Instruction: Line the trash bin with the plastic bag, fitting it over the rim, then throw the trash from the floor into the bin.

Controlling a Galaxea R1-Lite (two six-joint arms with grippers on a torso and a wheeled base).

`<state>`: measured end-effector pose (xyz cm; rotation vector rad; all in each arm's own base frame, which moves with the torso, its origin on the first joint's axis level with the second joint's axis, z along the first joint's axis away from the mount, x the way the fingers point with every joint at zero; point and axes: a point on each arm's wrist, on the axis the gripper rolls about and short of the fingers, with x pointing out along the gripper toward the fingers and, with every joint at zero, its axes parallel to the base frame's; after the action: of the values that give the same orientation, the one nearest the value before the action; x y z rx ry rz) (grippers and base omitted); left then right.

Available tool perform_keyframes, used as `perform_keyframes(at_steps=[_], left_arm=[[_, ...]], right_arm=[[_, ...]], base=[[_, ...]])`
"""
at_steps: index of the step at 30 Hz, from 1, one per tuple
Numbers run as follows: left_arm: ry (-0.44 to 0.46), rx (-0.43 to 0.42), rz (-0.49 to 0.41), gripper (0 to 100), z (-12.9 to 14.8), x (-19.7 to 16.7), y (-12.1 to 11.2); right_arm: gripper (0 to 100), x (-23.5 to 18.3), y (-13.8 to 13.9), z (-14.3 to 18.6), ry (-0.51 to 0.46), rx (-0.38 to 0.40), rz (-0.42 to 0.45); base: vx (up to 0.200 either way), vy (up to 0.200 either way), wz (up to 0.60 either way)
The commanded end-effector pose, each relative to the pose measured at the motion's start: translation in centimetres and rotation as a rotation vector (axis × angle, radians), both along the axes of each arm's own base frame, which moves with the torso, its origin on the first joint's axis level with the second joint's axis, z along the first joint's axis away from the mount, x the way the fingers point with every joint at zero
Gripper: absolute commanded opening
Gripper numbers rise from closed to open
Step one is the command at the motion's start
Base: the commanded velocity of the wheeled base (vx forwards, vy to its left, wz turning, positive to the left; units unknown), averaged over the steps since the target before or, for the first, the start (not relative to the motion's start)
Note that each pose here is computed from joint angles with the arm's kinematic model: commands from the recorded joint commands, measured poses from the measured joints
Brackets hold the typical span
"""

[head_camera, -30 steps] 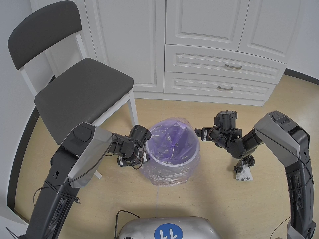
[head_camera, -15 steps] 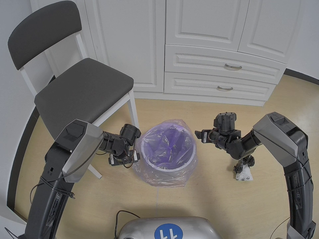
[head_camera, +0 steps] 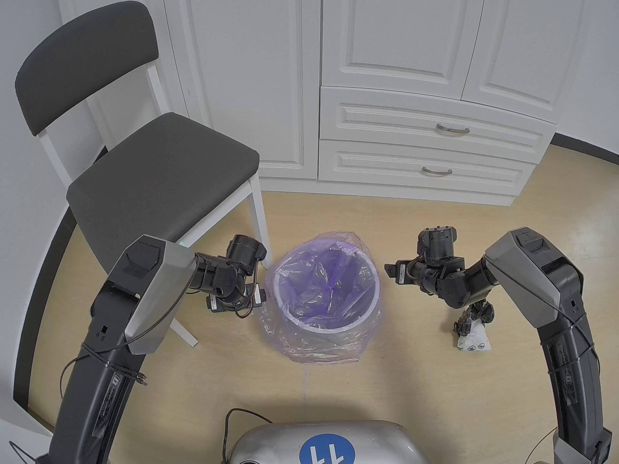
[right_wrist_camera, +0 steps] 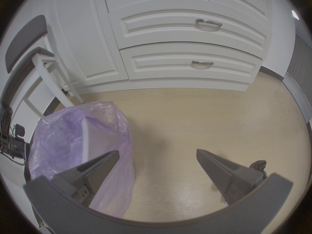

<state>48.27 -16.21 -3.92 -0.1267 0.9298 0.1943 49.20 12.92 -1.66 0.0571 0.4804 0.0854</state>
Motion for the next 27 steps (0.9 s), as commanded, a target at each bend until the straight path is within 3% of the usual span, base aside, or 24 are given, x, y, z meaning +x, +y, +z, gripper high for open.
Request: perform_keyframes(at_steps=[1, 9, 18, 21, 24, 27], left_arm=[[0.001, 0.048, -0.061, 100, -3.3, 0.8, 0.6], [-0.037, 0.052, -0.172, 100, -5.8, 1.3, 0.5], [-0.049, 0.081, -0.191, 100, -6.3, 1.4, 0.6], [-0.051, 0.085, -0.168, 100, -5.3, 1.7, 1.4], [-0.046, 0.101, -0.134, 100, -2.5, 1.6, 3.0], [-0.029, 0.053, -0.154, 100, 0.5, 0.1, 4.5]], right_arm=[[100, 0.5, -0.5, -1.3, 0.017, -0.001, -0.011], [100, 1.0, -0.7, -2.8, 0.027, 0.003, -0.016], [100, 1.3, -1.1, -3.2, 0.024, 0.006, -0.018], [100, 1.3, -1.1, -3.2, 0.026, 0.007, -0.018], [100, 1.3, -1.1, -2.8, 0.020, 0.010, -0.021], [100, 1.4, -1.2, -2.7, 0.016, 0.012, -0.021]], base=[[0.000, 0.000, 0.00], [0.000, 0.000, 0.00], [0.000, 0.000, 0.00], [0.000, 0.000, 0.00], [0.000, 0.000, 0.00], [0.000, 0.000, 0.00]])
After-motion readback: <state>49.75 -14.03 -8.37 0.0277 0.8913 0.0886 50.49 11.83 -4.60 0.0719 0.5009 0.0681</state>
